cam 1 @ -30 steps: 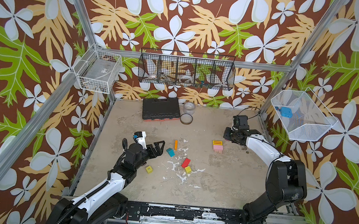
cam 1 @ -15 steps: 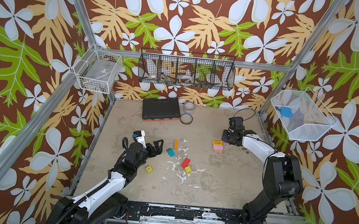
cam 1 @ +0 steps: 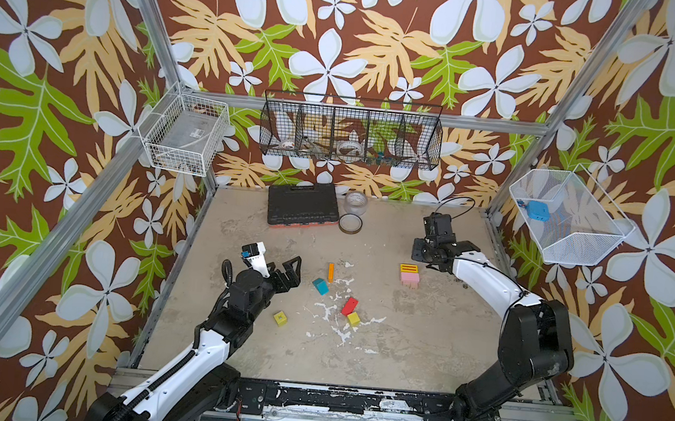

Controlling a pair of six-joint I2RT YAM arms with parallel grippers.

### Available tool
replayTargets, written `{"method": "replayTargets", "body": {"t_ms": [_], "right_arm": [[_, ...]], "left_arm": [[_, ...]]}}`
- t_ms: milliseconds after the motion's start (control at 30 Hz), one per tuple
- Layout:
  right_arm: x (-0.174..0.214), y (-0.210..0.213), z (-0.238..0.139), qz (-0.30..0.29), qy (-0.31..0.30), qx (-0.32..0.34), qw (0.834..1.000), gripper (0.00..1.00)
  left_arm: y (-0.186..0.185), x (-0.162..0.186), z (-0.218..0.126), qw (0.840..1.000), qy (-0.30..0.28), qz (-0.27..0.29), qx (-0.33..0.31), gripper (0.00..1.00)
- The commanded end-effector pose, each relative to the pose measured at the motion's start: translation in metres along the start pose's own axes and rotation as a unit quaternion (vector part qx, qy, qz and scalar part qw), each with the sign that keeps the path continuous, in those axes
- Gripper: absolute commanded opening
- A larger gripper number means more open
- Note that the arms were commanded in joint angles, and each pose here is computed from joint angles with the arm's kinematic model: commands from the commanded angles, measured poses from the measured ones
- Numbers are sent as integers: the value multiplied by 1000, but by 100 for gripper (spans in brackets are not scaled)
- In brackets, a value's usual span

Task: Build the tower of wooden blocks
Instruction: 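Position the magenta block above the yellow striped block with the right gripper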

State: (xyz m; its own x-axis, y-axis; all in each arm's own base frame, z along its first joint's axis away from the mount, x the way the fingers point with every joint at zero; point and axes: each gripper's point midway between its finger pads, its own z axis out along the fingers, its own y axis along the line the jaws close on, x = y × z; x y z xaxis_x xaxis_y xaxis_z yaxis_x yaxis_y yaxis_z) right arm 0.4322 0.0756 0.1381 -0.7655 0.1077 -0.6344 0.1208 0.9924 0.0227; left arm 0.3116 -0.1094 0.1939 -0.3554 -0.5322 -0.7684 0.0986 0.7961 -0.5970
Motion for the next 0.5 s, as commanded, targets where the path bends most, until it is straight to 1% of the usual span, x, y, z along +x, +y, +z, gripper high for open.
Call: {"method": "replayTargets", "body": {"t_ms": [0, 100, 167, 267, 367, 467], "right_arm": [[1, 3, -2, 3, 2, -11, 1000, 0], [6, 5, 3, 6, 10, -16, 1000, 0], [9, 5, 7, 5, 16, -13, 1000, 0], [14, 4, 15, -1, 28, -4, 1000, 0], [17, -3, 21, -8, 34, 19, 999, 0], [19, -1, 28, -12, 41, 17, 999, 0]], "left_arm": [[-15, -10, 3, 999, -10, -39, 27, 100], [-13, -10, 11, 998, -7, -56, 18, 100], [-10, -12, 15, 999, -15, -43, 9, 100], [-9, -11, 17, 999, -19, -29, 13, 100], [-12, -6, 20, 1000, -10, -12, 20, 100], [-16, -1, 26, 999, 7, -13, 29, 100]]}}
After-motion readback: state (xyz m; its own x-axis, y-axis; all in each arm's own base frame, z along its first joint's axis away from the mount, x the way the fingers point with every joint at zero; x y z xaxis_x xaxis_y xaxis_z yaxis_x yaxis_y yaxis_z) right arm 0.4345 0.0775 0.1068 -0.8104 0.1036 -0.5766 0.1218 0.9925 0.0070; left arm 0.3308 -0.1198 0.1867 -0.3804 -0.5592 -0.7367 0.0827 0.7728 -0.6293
